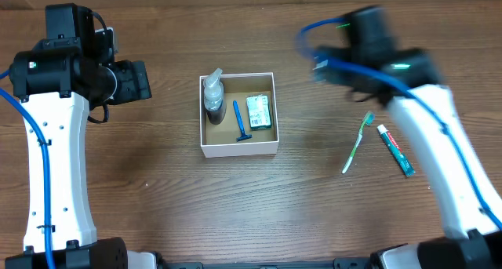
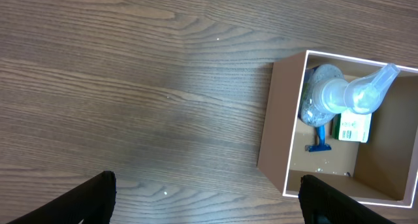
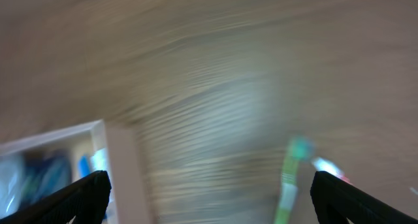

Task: Pack container
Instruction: 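Move the right gripper to the green toothbrush and grasp it, then place the green toothbrush into the box with the right gripper, then grasp the Colgate toothpaste tube with the right gripper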

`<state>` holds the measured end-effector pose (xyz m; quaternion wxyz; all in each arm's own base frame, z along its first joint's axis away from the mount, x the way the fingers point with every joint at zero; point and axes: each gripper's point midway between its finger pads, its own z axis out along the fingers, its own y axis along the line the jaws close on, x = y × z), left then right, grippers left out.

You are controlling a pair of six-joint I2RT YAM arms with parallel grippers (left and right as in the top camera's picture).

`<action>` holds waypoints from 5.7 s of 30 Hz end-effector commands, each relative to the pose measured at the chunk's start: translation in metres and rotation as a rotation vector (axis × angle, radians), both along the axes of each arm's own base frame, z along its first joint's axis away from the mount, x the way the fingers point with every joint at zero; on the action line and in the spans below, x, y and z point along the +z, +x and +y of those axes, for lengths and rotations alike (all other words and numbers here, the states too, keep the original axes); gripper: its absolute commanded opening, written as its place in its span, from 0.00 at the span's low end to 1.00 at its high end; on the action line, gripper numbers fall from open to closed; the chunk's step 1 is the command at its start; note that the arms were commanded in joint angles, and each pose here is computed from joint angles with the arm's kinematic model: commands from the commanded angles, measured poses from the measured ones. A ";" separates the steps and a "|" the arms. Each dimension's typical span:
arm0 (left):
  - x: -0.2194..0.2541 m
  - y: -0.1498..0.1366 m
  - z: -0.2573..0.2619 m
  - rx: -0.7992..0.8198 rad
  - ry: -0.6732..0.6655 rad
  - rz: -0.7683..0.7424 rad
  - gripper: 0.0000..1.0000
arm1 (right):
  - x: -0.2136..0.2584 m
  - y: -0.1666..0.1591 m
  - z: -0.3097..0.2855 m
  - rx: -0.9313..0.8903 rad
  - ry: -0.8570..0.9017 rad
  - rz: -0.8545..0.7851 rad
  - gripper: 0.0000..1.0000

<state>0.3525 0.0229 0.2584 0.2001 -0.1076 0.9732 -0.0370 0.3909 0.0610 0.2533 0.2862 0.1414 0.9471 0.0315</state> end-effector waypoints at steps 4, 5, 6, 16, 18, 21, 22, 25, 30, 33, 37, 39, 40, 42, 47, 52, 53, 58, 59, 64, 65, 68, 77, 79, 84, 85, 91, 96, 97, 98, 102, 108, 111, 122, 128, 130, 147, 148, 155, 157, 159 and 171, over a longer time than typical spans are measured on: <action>-0.003 0.000 -0.004 -0.002 -0.015 0.008 0.88 | -0.084 -0.028 -0.043 -0.163 0.110 0.269 1.00; -0.003 0.000 -0.004 -0.002 -0.015 0.008 0.88 | -0.098 -0.034 -0.045 -0.170 0.115 0.300 1.00; -0.003 0.000 -0.004 -0.002 -0.015 0.008 0.88 | -0.113 -0.040 -0.046 -0.175 0.117 0.330 1.00; -0.003 -0.001 -0.005 -0.002 -0.016 0.012 0.88 | -0.214 -0.076 -0.047 -0.190 0.122 0.402 1.00; -0.003 -0.001 -0.004 -0.002 -0.015 0.012 0.88 | -0.225 -0.075 -0.047 -0.188 0.126 0.376 1.00; -0.003 -0.001 -0.005 -0.002 -0.016 0.012 0.88 | -0.236 -0.074 -0.047 -0.185 0.129 0.345 0.99; -0.003 -0.001 -0.004 -0.002 -0.015 0.012 0.88 | -0.239 -0.073 -0.047 -0.184 0.130 0.336 0.99; -0.003 -0.001 -0.004 -0.002 -0.015 0.012 0.88 | -0.244 -0.074 -0.050 -0.192 0.111 0.324 0.99; -0.004 -0.003 -0.005 -0.002 -0.016 0.020 0.88 | -0.245 -0.074 -0.061 -0.210 0.056 0.312 0.93; -0.004 -0.004 -0.005 -0.002 -0.016 0.023 0.88 | -0.245 -0.075 -0.062 -0.211 0.048 0.316 0.85; -0.004 -0.004 -0.005 -0.002 -0.017 0.023 0.88 | -0.246 -0.079 -0.064 -0.216 0.035 0.330 0.80; -0.004 -0.004 -0.005 -0.002 -0.017 0.023 0.88 | -0.246 -0.081 -0.066 -0.217 0.021 0.338 0.79; -0.004 -0.004 -0.005 -0.002 -0.017 0.023 0.88 | -0.247 -0.081 -0.067 -0.217 0.016 0.341 0.79; -0.004 -0.004 -0.005 -0.002 -0.017 0.023 0.88 | -0.250 -0.083 -0.067 -0.199 0.004 0.355 0.77; -0.004 -0.004 -0.005 -0.002 -0.017 0.023 0.88 | -0.266 -0.090 -0.067 -0.199 -0.003 0.413 0.75; -0.004 -0.003 -0.005 -0.002 -0.016 0.022 0.88 | -0.287 -0.097 -0.067 -0.188 -0.012 0.474 0.69; -0.004 -0.003 -0.005 -0.002 -0.016 0.022 0.88 | -0.288 -0.096 -0.067 -0.188 -0.012 0.474 0.66; -0.004 -0.004 -0.005 -0.002 -0.017 0.023 0.88 | -0.287 -0.092 -0.067 -0.188 -0.009 0.458 0.49; -0.004 -0.004 -0.005 -0.002 -0.017 0.023 0.88 | -0.287 -0.091 -0.067 -0.188 -0.009 0.456 0.47; -0.004 -0.004 -0.005 -0.002 -0.017 0.022 0.88 | -0.286 -0.091 -0.066 -0.188 -0.009 0.454 0.30; -0.004 -0.004 -0.005 -0.002 -0.016 0.022 0.89 | -0.286 -0.091 -0.066 -0.188 -0.009 0.454 0.27; -0.004 -0.004 -0.005 -0.002 -0.017 0.022 0.89 | -0.286 -0.091 -0.067 -0.187 -0.009 0.455 0.18; -0.004 -0.004 -0.005 -0.002 -0.017 0.023 0.88 | -0.285 -0.091 -0.066 -0.187 -0.010 0.458 0.04; -0.004 -0.004 -0.005 -0.002 -0.016 0.023 0.88 | -0.280 -0.090 -0.066 -0.188 -0.011 0.467 0.04; -0.004 -0.004 -0.005 -0.002 -0.016 0.023 0.89 | -0.233 -0.066 -0.060 -0.134 -0.015 0.425 0.04; -0.004 -0.004 -0.005 -0.002 -0.017 0.023 0.88 | -0.217 -0.059 -0.056 -0.115 -0.019 0.400 0.04; -0.005 -0.005 -0.005 -0.002 -0.017 0.027 0.88 | -0.080 -0.014 0.001 0.131 -0.039 0.142 0.04; -0.005 -0.005 -0.005 -0.001 -0.017 0.027 0.88 | -0.004 -0.003 0.077 0.344 -0.036 -0.058 0.04; -0.005 -0.005 -0.005 -0.001 -0.017 0.027 0.89 | 0.002 -0.003 0.093 0.381 -0.030 -0.089 0.04; -0.005 -0.005 -0.005 -0.001 -0.017 0.028 0.88 | 0.006 -0.004 0.108 0.415 -0.022 -0.115 0.04; -0.005 -0.005 -0.005 -0.002 -0.017 0.030 0.88 | -0.005 -0.011 0.159 0.525 -0.012 -0.128 0.04; -0.005 -0.005 -0.005 -0.002 -0.017 0.031 0.88 | -0.069 -0.011 0.201 0.611 -0.052 -0.007 0.04; -0.005 -0.006 -0.005 -0.002 -0.018 0.034 0.89 | -0.099 -0.006 0.210 0.627 -0.047 0.050 0.04; -0.005 -0.006 -0.005 -0.002 -0.017 0.034 0.88 | -0.123 0.005 0.211 0.615 -0.055 0.077 0.64; -0.005 -0.006 -0.005 -0.002 -0.017 0.034 0.88 | -0.076 0.011 0.166 0.478 -0.122 -0.002 0.67; -0.005 -0.006 -0.005 -0.002 -0.017 0.034 0.88 | -0.048 0.013 0.132 0.361 -0.144 -0.048 0.68; -0.005 -0.007 -0.005 -0.001 -0.018 0.035 0.90 | -0.087 -0.093 -0.122 -0.143 -0.095 0.448 0.94; -0.005 -0.007 -0.005 -0.001 -0.018 0.035 0.89 | -0.097 -0.099 -0.126 -0.144 -0.095 0.475 0.96; -0.006 -0.007 -0.005 -0.001 -0.018 0.037 0.91 | -0.164 -0.119 -0.151 -0.099 -0.112 0.532 1.00; -0.006 -0.007 -0.005 -0.001 -0.018 0.037 0.92 | -0.180 -0.122 -0.152 -0.079 -0.107 0.531 1.00; -0.006 -0.007 -0.005 -0.001 -0.017 0.037 0.93 | -0.191 -0.124 -0.147 -0.039 -0.083 0.527 1.00; -0.006 -0.007 -0.005 -0.001 -0.017 0.037 0.93 | -0.220 -0.111 -0.144 0.100 -0.120 0.428 1.00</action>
